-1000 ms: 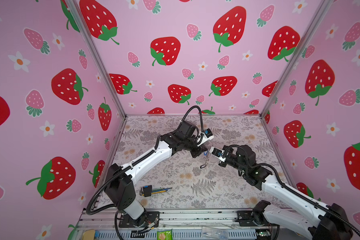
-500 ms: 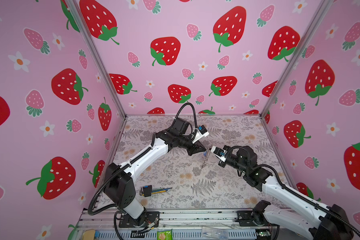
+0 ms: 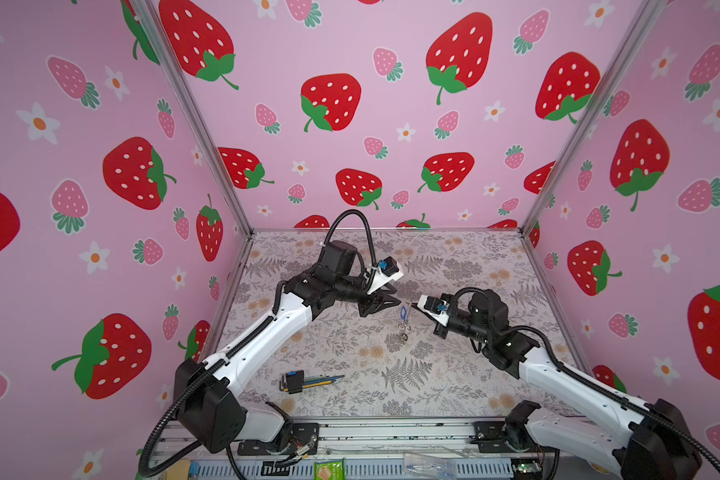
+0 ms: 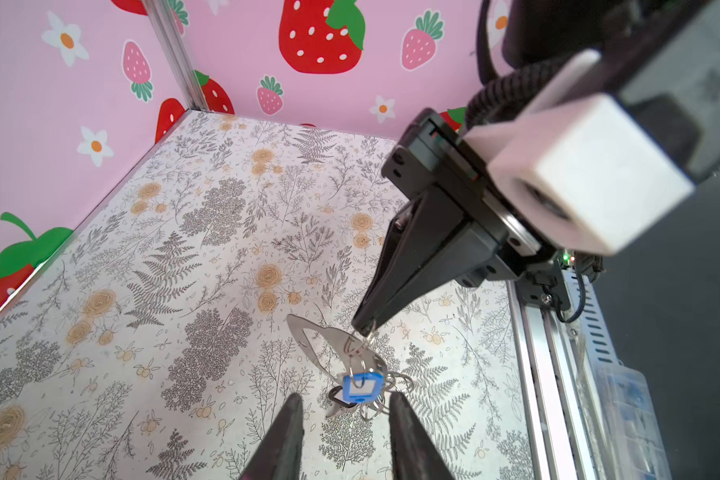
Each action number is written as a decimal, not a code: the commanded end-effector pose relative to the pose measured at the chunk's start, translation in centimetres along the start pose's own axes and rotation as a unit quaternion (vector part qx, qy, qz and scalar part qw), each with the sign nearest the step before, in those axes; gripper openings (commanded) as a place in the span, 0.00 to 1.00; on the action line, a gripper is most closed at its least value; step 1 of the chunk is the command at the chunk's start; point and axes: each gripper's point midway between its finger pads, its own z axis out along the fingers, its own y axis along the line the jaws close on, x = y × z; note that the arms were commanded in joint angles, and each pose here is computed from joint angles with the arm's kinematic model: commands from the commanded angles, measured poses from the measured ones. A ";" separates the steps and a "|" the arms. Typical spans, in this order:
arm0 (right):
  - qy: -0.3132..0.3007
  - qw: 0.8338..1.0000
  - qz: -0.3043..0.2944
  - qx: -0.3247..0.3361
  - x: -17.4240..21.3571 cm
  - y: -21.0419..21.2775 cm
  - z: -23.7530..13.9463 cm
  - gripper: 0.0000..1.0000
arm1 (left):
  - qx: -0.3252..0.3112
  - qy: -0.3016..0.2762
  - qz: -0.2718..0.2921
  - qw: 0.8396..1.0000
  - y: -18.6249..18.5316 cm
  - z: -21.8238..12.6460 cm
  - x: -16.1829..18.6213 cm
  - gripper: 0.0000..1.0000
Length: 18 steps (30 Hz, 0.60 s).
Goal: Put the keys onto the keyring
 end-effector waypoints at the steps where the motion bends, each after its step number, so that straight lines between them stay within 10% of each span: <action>1: -0.046 0.999 0.004 -0.022 -2.8 -0.3 -0.3 0.00 | 0.014 -0.036 0.064 0.997 -1.0 0.1 -1.2 0.38; 18: -0.090 0.988 0.068 -0.108 -4.1 -0.1 -1.1 0.00 | 0.000 -0.022 0.069 0.997 -1.2 1.2 -1.5 0.38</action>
